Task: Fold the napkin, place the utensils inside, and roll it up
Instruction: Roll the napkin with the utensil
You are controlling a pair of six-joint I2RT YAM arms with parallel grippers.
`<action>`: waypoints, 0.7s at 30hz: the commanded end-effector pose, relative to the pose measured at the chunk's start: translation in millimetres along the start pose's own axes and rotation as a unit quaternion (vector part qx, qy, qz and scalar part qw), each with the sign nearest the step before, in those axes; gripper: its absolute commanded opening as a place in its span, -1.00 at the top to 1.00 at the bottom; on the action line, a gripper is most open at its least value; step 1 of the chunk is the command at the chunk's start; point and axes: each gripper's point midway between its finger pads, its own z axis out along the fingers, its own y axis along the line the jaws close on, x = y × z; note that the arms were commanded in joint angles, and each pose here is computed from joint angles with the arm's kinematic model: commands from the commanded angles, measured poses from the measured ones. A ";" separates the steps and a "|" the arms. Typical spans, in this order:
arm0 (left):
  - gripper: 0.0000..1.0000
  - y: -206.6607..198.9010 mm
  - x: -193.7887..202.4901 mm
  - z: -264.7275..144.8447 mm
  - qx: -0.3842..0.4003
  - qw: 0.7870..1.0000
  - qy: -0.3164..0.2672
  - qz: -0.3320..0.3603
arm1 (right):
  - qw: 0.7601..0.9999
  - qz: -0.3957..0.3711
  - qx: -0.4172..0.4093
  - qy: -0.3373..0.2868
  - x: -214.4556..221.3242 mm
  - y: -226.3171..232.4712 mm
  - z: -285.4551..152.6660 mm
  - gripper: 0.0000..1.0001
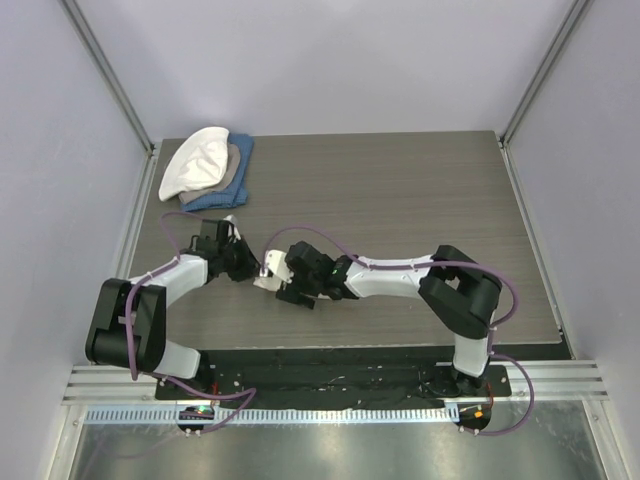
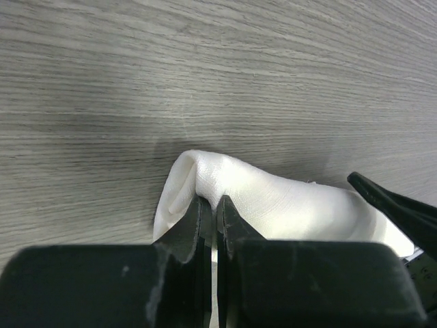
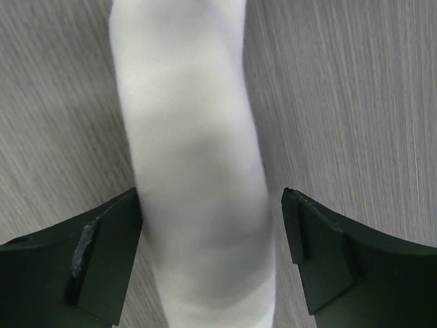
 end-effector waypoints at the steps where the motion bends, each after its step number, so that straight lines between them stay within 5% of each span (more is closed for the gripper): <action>1: 0.82 -12.5 -8.1 -2.7 0.021 1.000 -0.006 0.011 | 0.998 0.044 -0.040 0.005 -3.3 -8.9 1.0 -0.72; 6: 0.02 -19.6 -16.8 -11.2 0.031 0.999 -0.029 0.018 | 0.978 0.118 -0.168 0.017 5.4 10.6 0.1 -0.27; 9: -0.28 -18.8 -21.4 -18.5 0.024 0.998 -0.048 0.024 | 0.954 0.171 -0.243 0.038 15.1 23.9 -0.6 -0.05; 21: -0.39 -16.2 -11.5 -24.5 0.039 0.997 -0.061 0.035 | 0.864 0.323 -0.380 0.070 24.0 35.2 6.2 0.05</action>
